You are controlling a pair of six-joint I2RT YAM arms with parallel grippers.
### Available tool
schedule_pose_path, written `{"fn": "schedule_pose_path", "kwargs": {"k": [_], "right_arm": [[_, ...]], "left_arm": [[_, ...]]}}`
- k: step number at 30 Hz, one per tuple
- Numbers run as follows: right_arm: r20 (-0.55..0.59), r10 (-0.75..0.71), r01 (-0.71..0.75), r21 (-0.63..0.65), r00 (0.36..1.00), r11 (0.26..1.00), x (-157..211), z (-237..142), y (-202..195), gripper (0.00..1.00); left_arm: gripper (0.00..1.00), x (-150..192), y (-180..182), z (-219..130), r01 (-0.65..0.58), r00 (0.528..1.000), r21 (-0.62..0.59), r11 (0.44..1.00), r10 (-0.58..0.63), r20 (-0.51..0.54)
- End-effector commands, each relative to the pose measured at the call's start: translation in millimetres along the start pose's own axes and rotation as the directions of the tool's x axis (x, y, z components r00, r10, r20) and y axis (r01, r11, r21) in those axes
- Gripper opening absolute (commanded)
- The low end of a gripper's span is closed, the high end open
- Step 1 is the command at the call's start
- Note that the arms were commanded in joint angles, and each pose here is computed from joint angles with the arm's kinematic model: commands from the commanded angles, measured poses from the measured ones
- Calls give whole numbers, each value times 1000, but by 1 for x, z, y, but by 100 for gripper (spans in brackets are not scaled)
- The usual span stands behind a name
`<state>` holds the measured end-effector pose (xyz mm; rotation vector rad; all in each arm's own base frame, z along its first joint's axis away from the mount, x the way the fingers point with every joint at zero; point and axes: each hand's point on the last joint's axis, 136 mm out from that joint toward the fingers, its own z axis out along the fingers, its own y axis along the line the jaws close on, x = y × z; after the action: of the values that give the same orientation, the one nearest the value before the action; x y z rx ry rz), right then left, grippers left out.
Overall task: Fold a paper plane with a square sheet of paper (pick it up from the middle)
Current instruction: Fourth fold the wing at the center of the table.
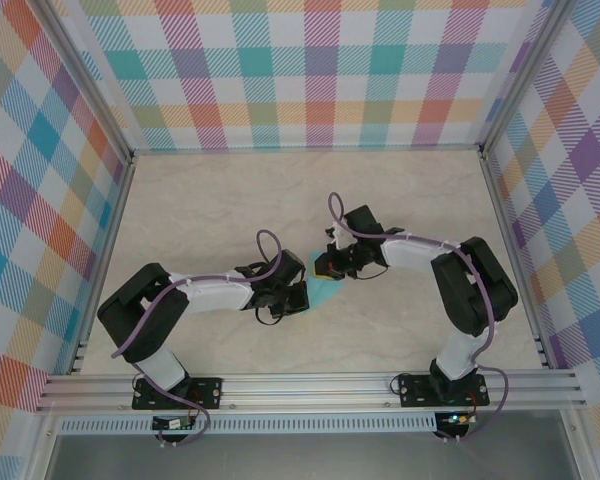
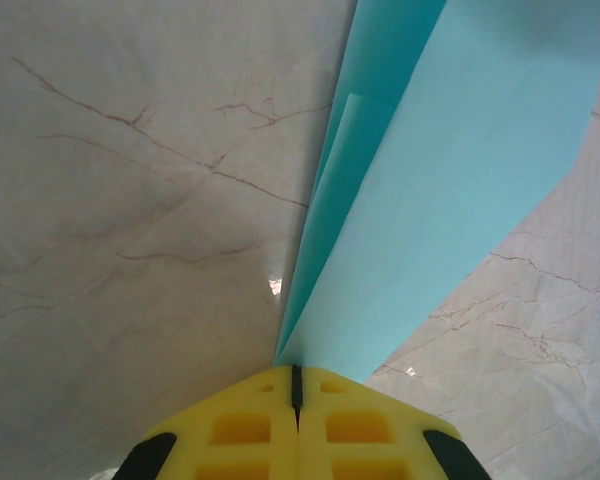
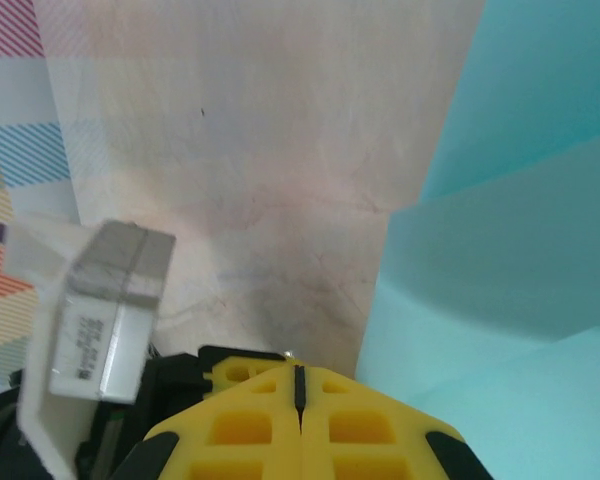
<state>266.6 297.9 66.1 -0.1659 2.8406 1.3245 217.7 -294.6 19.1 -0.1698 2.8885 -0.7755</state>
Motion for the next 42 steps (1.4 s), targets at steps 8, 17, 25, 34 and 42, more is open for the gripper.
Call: {"fn": "schedule_pose_path", "kwargs": {"k": [8, 17, 25, 34, 42], "right_arm": [[-113, 26, -24, 19, 993, 1000, 33, 32, -20, 0], [-142, 10, -7, 27, 990, 1000, 41, 42, -32, 0], [-91, 28, -14, 155, 995, 988, 29, 47, -57, 0], [-2, 58, -57, 184, 998, 981, 7, 43, -72, 0], [82, 100, -112, 157, 992, 981, -25, 22, -88, 0]], "left_arm": [[0, 19, 26, 9, 12, 998, -89, 996, -17, -55], [0, 19, 27, 9, 16, 998, -96, 995, -21, -55], [0, 25, 36, 8, 23, 997, -139, 990, -34, -76], [0, 53, 74, 6, 10, 984, -287, 958, -61, -167], [0, 63, 85, 7, 10, 978, -308, 951, -74, -194]]}}
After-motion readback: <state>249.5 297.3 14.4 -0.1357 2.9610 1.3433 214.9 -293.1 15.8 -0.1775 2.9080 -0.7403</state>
